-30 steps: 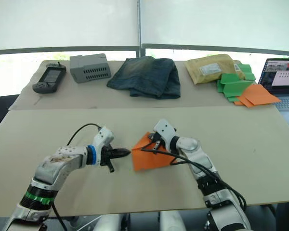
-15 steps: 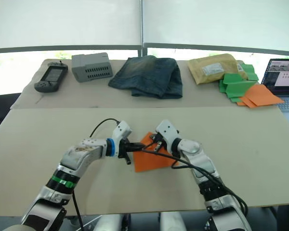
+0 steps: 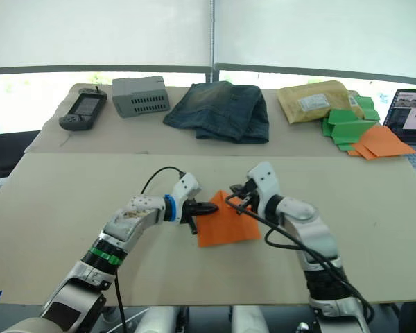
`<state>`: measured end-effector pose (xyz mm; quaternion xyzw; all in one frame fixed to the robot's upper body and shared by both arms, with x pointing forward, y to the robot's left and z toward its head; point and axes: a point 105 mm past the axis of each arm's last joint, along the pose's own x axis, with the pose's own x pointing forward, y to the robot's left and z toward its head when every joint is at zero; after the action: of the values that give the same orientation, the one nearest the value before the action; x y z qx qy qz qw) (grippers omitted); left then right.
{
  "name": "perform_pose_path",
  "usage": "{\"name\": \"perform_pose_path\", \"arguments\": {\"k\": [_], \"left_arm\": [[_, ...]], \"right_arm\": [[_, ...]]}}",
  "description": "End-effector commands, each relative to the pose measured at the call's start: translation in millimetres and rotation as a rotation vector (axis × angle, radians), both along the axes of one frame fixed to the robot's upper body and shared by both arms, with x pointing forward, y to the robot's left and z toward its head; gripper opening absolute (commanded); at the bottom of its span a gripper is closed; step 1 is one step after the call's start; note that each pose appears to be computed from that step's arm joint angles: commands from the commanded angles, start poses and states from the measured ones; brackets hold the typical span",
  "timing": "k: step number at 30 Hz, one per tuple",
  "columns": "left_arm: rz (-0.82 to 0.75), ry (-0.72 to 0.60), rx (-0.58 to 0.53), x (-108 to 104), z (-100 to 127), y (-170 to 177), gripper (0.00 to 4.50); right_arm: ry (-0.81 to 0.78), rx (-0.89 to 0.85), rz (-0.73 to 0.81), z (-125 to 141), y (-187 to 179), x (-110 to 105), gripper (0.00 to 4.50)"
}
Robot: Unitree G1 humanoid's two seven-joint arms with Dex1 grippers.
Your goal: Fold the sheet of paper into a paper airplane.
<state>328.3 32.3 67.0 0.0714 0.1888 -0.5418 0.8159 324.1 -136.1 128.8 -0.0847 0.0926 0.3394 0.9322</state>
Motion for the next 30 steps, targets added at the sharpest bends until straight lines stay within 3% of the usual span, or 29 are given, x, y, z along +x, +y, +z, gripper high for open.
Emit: {"name": "perform_pose_path", "arguments": {"k": [1, 6, 11, 21, 30], "left_arm": [[0.019, 0.062, 0.081, -3, -27, 7, 0.06], [0.01, 0.055, 0.079, -2, -27, 4, 0.06], [0.011, 0.053, 0.076, 0, -28, 1, 0.06], [-0.006, 0.045, 0.067, 0, -25, -6, 0.06], [-0.052, 0.066, 0.079, -10, -31, -6, 0.06]], "right_arm": [[0.052, -0.007, -0.034, 7, -29, -23, 0.0], [0.257, -0.018, -0.047, -15, -52, -68, 0.0], [0.437, 0.116, 0.01, -37, -29, -109, 0.0], [0.505, 0.194, -0.101, -68, -11, -109, 0.0], [0.384, 0.203, -0.224, -78, -18, -106, 0.0]]}}
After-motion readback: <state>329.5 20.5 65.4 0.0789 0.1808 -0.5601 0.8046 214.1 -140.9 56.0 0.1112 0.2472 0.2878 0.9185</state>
